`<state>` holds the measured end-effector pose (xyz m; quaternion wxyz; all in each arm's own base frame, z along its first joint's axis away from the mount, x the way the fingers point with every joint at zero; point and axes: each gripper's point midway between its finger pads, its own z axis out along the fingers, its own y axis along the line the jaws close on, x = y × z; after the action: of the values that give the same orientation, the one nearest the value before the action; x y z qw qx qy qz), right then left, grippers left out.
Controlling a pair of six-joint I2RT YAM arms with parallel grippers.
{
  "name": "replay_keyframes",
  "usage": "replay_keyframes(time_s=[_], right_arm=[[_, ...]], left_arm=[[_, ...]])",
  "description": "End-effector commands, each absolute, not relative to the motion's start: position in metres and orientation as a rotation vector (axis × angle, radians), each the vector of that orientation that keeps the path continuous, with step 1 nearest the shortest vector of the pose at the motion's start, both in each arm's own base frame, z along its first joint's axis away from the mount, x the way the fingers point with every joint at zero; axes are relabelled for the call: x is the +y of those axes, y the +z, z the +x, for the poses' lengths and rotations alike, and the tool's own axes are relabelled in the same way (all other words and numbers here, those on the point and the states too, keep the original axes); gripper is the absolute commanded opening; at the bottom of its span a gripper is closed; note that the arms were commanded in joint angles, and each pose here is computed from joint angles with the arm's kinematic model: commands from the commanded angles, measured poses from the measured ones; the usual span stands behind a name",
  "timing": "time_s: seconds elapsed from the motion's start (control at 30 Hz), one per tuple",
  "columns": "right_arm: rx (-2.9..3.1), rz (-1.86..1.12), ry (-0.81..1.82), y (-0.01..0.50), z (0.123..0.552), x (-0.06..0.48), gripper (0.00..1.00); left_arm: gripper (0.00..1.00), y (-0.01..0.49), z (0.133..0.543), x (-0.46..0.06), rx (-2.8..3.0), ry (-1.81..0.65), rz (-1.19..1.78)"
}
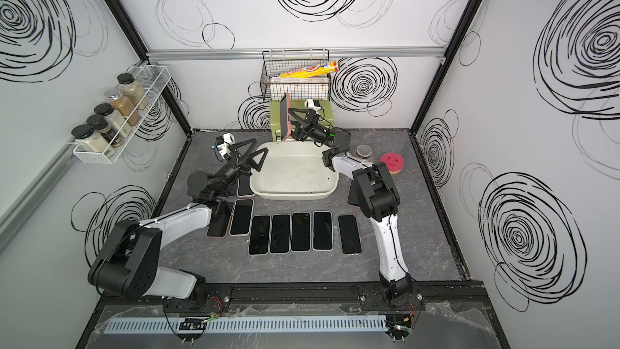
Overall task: Take the phone out of the storage box
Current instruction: Pick up the phone from the storage box.
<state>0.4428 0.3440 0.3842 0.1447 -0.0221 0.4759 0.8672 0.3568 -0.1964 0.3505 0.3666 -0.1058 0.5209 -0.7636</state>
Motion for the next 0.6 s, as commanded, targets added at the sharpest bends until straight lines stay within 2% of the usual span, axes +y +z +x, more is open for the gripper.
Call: replay_keyframes(time_s=[0.0, 0.17, 0.57], right_arm=[[1.03, -0.283, 2.664, 0.445, 0.388, 0.32, 0.39], [1.013, -0.308, 2.698, 0.461, 0.378, 0.327, 0.39], [1.002, -0.321, 2.729, 0.474, 0.368, 0.328, 0.37]], left_arm=[[0.99, 0.398, 0.333, -0.195, 1.074, -2.096, -0.133], [0.99, 0.405, 0.338, -0.206, 0.998, -2.175, -0.082], [0.99, 0.426, 0.35, -0.199, 0.899, -2.137, -0.073]])
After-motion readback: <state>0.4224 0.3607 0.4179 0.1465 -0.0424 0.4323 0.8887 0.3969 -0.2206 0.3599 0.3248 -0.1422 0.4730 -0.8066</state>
